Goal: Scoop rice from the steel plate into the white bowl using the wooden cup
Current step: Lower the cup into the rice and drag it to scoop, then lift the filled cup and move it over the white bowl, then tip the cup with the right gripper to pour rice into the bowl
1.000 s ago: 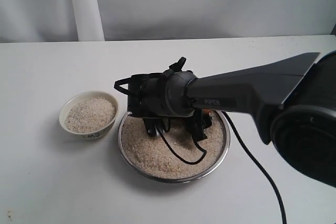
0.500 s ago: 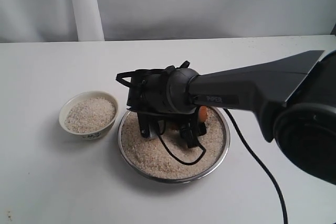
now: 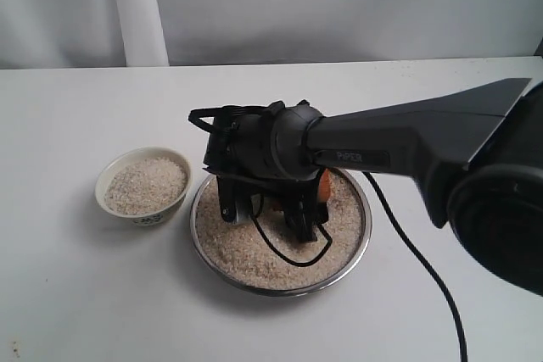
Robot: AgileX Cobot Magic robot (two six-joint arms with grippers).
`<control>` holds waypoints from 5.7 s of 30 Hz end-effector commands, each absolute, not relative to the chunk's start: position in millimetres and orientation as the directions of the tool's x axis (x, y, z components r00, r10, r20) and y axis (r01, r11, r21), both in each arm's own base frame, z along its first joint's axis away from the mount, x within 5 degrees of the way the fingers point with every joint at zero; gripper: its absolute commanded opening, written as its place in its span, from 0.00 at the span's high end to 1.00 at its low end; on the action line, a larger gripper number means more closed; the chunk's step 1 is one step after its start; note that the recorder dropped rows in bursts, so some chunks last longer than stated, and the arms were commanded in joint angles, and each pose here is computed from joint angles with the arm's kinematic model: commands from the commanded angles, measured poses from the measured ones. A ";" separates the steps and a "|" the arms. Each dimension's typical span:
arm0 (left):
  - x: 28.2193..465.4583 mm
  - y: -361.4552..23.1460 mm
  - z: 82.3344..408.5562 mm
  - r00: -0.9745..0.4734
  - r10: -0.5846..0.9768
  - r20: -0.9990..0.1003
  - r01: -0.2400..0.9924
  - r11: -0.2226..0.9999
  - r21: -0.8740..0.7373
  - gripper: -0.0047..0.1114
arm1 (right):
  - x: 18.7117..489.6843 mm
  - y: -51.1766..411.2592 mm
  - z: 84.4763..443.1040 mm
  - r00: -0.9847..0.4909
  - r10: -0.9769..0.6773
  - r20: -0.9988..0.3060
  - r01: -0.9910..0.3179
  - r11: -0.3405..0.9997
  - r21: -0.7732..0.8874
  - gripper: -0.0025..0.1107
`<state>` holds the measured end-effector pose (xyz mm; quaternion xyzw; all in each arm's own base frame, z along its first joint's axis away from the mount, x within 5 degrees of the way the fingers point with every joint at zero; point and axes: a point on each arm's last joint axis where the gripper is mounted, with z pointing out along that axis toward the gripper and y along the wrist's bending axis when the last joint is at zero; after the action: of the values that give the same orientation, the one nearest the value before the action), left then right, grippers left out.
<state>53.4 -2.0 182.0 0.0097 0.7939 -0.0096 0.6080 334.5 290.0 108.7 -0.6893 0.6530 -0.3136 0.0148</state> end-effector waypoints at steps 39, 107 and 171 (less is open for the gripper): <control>53.4 -2.1 182.1 -0.254 0.001 -0.967 0.028 1.000 -0.007 0.96 | 337.3 291.9 81.8 -0.221 -0.974 0.045 -0.947 0.204 -0.249 0.98; 53.4 -2.1 182.1 -0.254 0.001 -0.967 0.028 1.000 -0.007 0.96 | 354.3 406.8 194.2 0.027 -0.999 -0.020 -0.637 -0.002 -0.771 0.98; 53.4 -2.1 182.1 -0.254 0.001 -0.967 0.028 1.000 -0.007 0.96 | 311.5 421.4 184.0 0.117 -0.893 0.434 -0.583 -0.415 -0.698 0.98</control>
<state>53.4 -2.0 182.0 0.0097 0.7939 -0.0096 0.6080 315.3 420.1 169.4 -0.7268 0.5105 -0.4263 0.1717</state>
